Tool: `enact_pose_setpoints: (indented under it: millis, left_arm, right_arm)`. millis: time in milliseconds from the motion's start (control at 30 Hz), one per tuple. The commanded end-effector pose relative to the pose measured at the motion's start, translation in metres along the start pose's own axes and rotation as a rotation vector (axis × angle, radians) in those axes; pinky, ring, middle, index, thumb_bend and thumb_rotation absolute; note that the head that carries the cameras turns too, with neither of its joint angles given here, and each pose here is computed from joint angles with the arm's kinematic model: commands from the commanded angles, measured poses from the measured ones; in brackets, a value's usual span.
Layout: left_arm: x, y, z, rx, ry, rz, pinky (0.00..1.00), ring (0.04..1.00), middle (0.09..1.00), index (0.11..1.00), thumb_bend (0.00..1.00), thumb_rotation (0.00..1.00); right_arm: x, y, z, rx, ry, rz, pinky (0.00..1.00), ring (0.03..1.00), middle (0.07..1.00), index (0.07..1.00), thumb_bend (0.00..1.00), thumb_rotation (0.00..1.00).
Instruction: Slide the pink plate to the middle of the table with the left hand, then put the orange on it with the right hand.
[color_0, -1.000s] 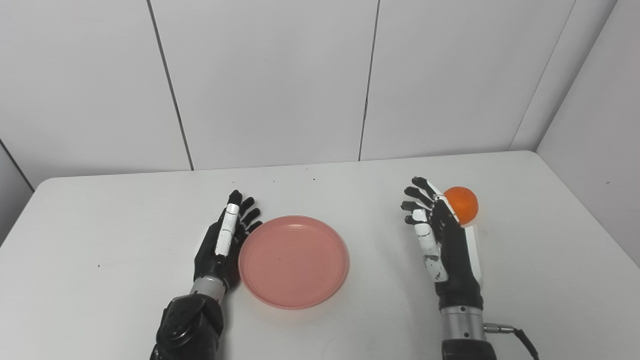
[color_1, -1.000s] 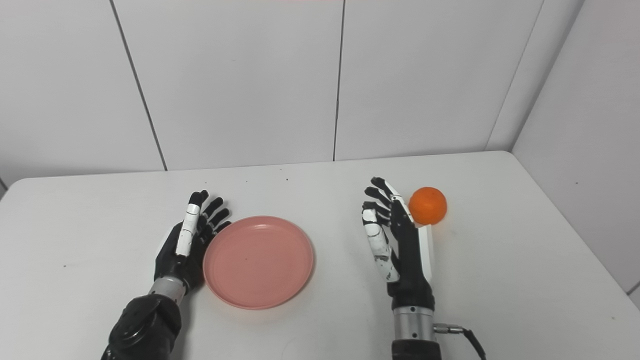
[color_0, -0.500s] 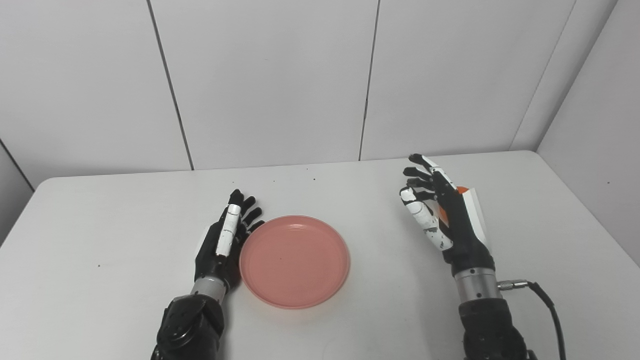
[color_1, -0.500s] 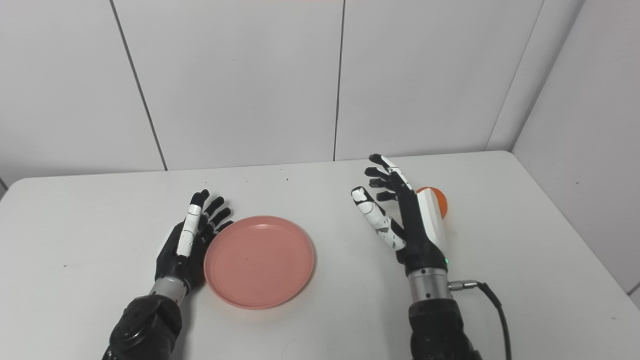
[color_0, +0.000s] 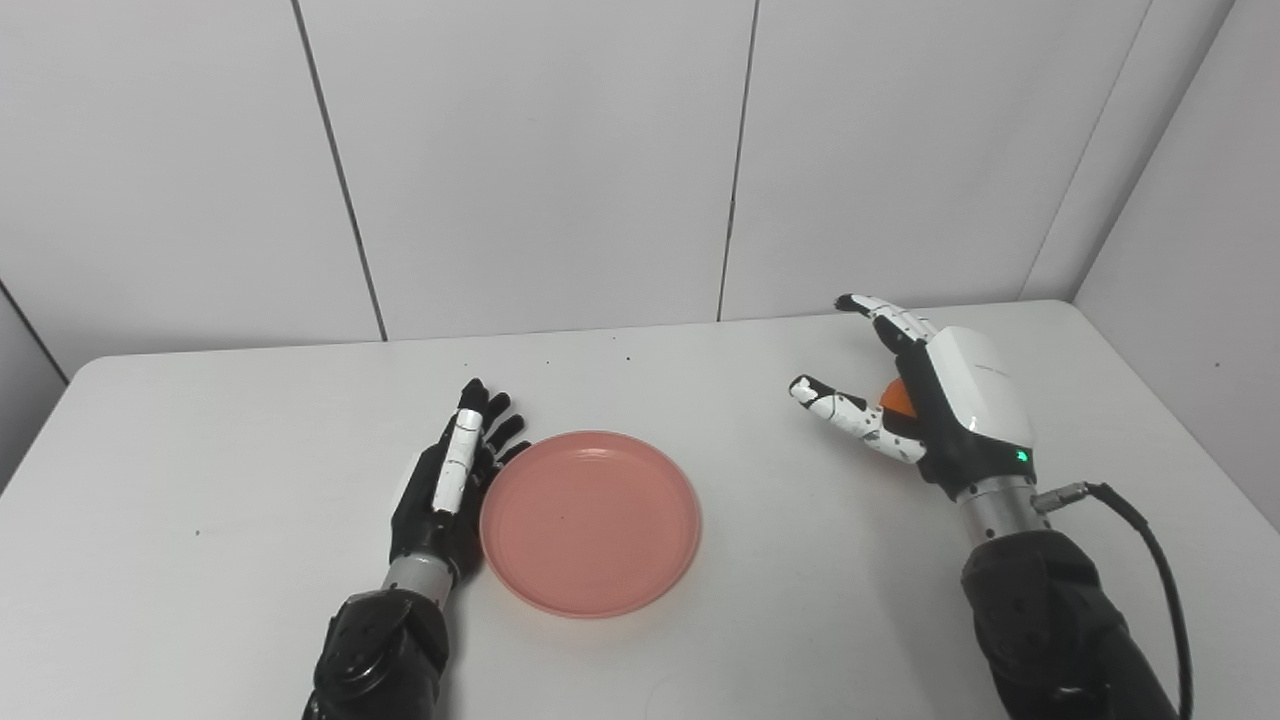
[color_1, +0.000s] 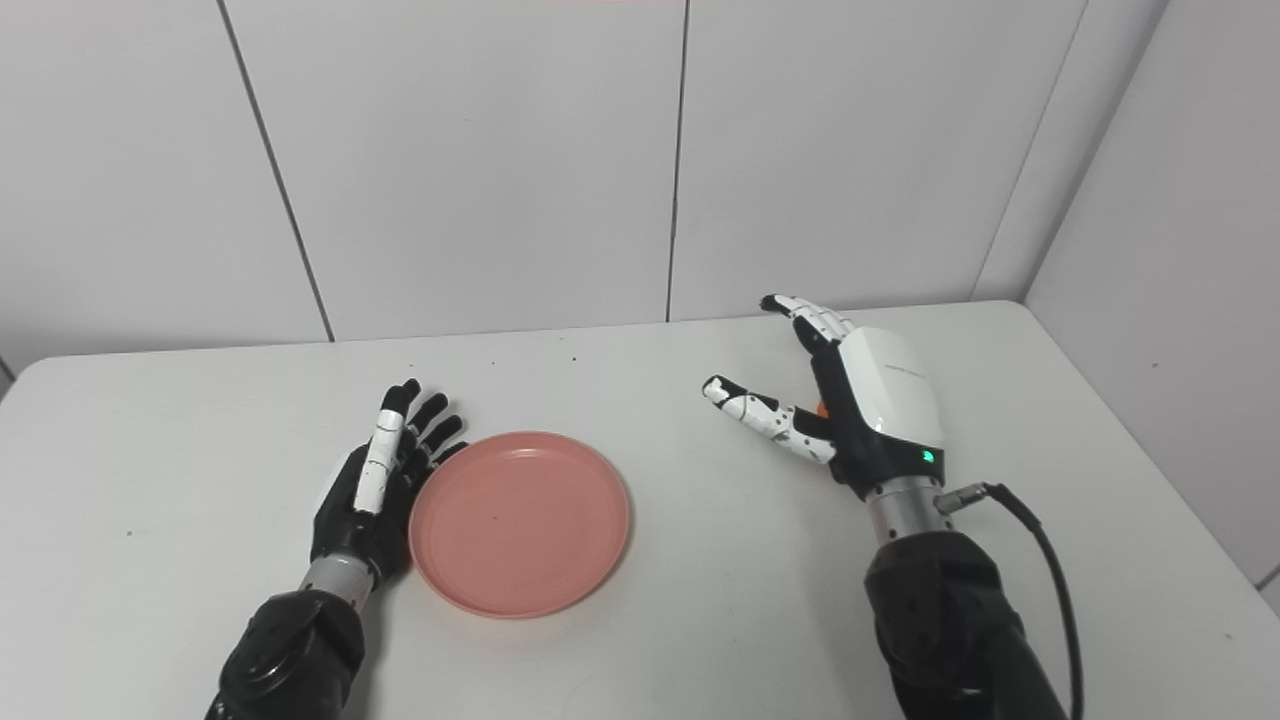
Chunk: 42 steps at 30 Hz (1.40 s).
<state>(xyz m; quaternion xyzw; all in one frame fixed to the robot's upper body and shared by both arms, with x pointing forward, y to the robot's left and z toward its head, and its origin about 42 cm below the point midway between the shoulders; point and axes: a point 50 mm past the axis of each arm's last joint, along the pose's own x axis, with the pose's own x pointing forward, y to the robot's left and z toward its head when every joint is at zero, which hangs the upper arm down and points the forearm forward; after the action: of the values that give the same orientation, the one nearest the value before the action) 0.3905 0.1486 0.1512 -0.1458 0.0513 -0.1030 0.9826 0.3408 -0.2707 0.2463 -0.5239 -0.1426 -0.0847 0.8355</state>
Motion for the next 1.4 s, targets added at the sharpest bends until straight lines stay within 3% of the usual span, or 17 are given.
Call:
enact_pose_setpoints:
  millis: [0,367,1167,1367]
  left_arm:
    - [0.001,-0.006,0.003,-0.021,-0.014,-0.017,0.89,0.913,0.955,1.0,0.8,0.75]
    - [-0.001,-0.007,0.001,-0.018,-0.007,-0.026,0.9,0.92,0.96,1.0,0.81,0.75]
    - [-0.008,-0.01,-0.002,-0.022,0.004,-0.043,0.92,0.922,0.959,1.0,0.81,0.75]
    - [-0.01,-0.01,0.0,-0.01,0.001,-0.041,0.87,0.913,0.948,1.0,0.82,0.76]
  right_arm:
    - [0.009,-0.013,0.004,-0.057,-0.078,-0.061,0.82,0.839,0.825,0.794,0.85,0.99]
    - [0.019,-0.016,-0.022,-0.131,-0.043,-0.054,0.79,0.812,0.807,0.791,0.85,0.97]
    - [0.063,0.009,-0.046,-0.254,0.034,0.012,0.72,0.754,0.767,0.766,0.83,0.9]
    - [0.067,0.013,-0.051,-0.285,0.047,0.019,0.71,0.73,0.744,0.76,0.83,0.89]
